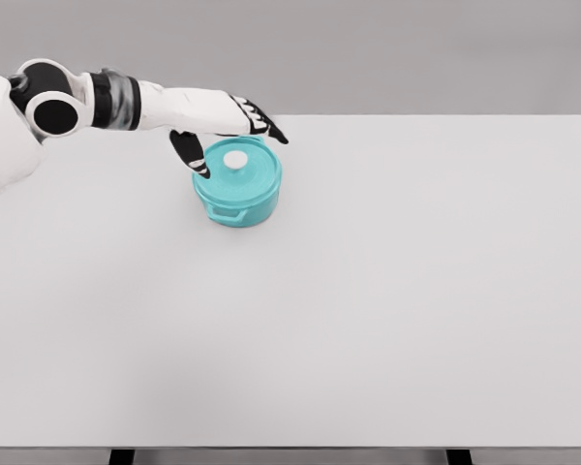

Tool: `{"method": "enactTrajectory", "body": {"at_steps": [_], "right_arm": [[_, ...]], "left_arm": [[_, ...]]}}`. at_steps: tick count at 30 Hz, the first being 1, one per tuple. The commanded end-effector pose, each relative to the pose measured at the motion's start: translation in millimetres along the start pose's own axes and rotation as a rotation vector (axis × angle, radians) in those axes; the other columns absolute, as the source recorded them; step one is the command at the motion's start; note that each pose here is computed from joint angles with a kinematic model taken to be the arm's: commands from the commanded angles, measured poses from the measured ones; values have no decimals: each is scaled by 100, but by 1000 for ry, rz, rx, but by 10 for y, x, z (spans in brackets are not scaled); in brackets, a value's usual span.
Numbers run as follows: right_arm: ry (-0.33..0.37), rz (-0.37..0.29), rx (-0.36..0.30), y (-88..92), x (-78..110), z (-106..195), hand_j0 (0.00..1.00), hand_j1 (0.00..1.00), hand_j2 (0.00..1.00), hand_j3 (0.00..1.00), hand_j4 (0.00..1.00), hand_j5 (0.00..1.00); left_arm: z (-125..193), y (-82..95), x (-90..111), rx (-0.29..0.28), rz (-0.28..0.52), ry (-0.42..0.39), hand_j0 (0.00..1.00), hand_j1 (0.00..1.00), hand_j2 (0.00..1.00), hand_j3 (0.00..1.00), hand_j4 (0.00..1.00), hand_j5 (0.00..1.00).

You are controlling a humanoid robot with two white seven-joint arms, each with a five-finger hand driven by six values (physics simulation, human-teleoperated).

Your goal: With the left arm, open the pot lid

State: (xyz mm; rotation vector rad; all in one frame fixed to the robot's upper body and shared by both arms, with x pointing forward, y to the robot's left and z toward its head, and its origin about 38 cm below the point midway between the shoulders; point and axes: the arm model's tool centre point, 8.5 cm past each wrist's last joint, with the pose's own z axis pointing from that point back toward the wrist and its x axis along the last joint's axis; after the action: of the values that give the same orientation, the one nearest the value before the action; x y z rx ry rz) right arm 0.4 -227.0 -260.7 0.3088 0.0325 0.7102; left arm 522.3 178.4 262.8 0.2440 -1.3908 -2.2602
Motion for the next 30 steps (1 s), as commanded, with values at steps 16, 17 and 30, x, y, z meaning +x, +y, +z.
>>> {"method": "enactTrajectory", "body": {"at_steps": [16,17,30], "right_arm": [[0,0,0,0,0,0,100,100,100,100,100,100],[0,0,0,0,0,0,100,100,100,100,100,100],[0,0,0,0,0,0,100,100,100,100,100,100]], "left_arm": [[-224,-149,-161,-54,38,89,74,74,74,74,74,74],[-228,-156,-159,-57,37,88,73,73,73,73,73,73],[-275,-218,-142,-77,30,88,70,70,70,70,70,70]]}}
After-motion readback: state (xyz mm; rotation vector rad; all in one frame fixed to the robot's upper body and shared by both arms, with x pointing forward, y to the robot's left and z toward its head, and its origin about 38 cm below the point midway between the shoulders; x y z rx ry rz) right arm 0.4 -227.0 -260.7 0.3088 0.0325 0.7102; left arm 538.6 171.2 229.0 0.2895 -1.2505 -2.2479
